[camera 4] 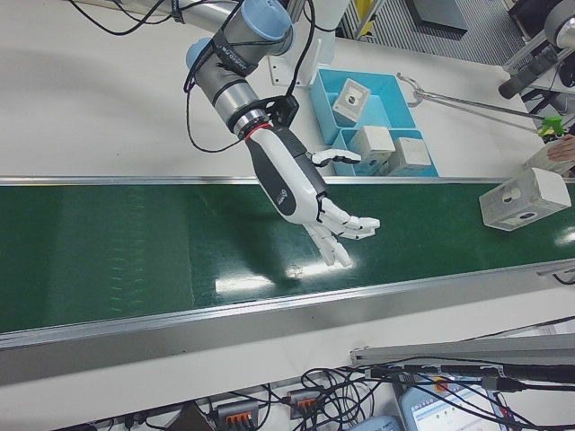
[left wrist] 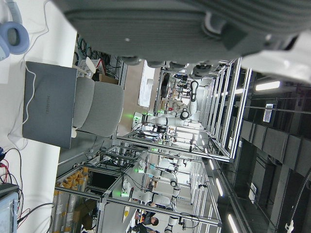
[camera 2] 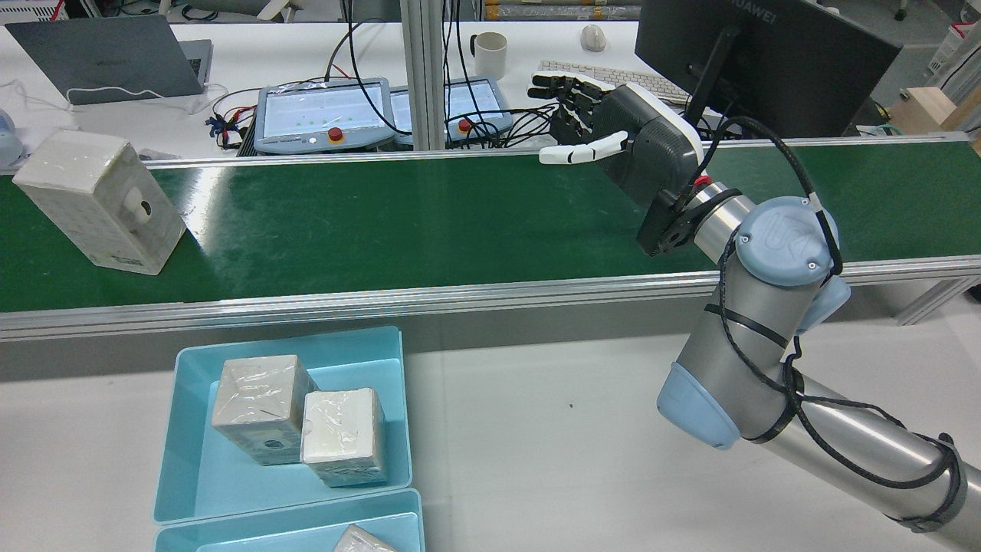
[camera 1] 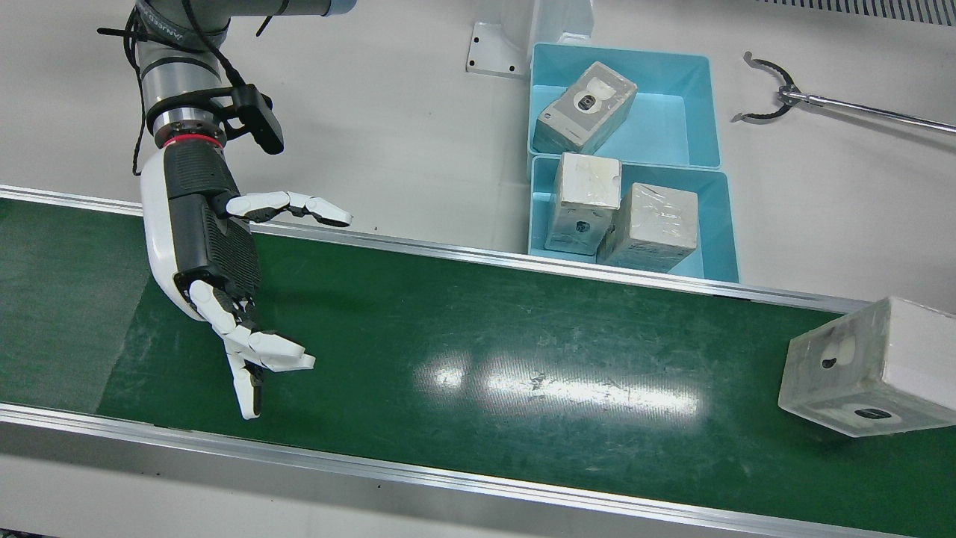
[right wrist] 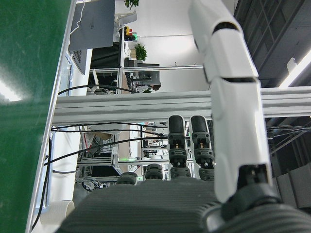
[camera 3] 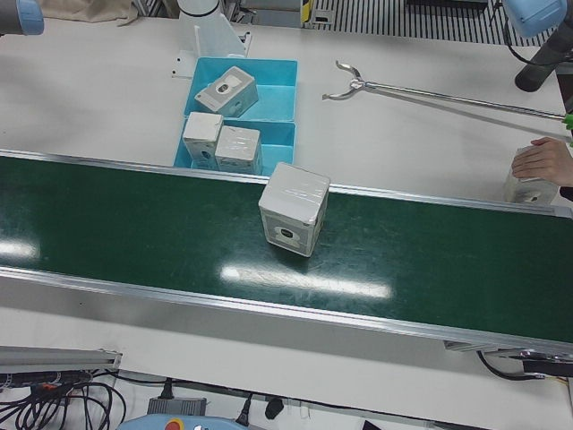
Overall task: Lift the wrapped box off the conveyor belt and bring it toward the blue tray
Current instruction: 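Track the approaching wrapped white box with the right hand along the belt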
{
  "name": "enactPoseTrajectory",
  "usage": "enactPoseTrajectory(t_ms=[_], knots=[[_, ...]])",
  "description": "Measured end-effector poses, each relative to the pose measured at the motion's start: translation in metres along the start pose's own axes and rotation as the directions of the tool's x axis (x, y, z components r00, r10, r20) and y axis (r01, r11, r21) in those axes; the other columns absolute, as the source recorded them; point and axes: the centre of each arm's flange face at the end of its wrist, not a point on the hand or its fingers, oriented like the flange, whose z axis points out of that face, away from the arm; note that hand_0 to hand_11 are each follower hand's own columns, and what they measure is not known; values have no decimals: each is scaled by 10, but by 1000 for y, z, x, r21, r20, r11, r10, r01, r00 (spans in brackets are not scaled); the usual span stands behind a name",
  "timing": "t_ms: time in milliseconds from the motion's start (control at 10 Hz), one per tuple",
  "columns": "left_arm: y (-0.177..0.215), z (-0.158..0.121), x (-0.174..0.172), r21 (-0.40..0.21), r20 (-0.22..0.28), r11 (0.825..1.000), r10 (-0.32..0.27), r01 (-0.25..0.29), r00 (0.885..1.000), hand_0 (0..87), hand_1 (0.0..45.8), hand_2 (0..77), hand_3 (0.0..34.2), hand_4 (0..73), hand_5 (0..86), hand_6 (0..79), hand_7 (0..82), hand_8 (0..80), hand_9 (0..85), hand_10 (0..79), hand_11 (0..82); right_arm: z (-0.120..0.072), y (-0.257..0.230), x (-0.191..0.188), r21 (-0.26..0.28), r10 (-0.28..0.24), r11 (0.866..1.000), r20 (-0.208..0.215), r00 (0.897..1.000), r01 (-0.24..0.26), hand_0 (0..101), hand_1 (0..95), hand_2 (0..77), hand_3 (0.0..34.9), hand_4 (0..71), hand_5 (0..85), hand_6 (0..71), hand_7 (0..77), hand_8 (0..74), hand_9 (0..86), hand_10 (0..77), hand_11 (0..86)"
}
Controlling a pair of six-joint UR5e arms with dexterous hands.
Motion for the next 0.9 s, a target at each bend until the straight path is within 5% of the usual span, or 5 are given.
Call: enactPoseTrajectory(t_ms=[500, 900], knots=[[0, 0, 0, 0, 0, 1000, 0, 0, 1000, 0, 0, 5, 0, 0, 5, 0, 5, 5, 0, 0, 0, 13, -3, 8, -93, 28, 995, 7, 1000, -28, 511, 185, 196, 7, 191, 180, 93, 245, 11, 60, 5, 16], [0, 0, 0, 0, 0, 1000, 0, 0, 1000, 0, 0, 11, 0, 0, 11, 0, 5, 5, 0, 5, 0, 5, -9, 8, -34, 9, 999, -3, 1000, -9, 502, 169, 180, 32, 191, 191, 98, 267, 11, 60, 5, 22]])
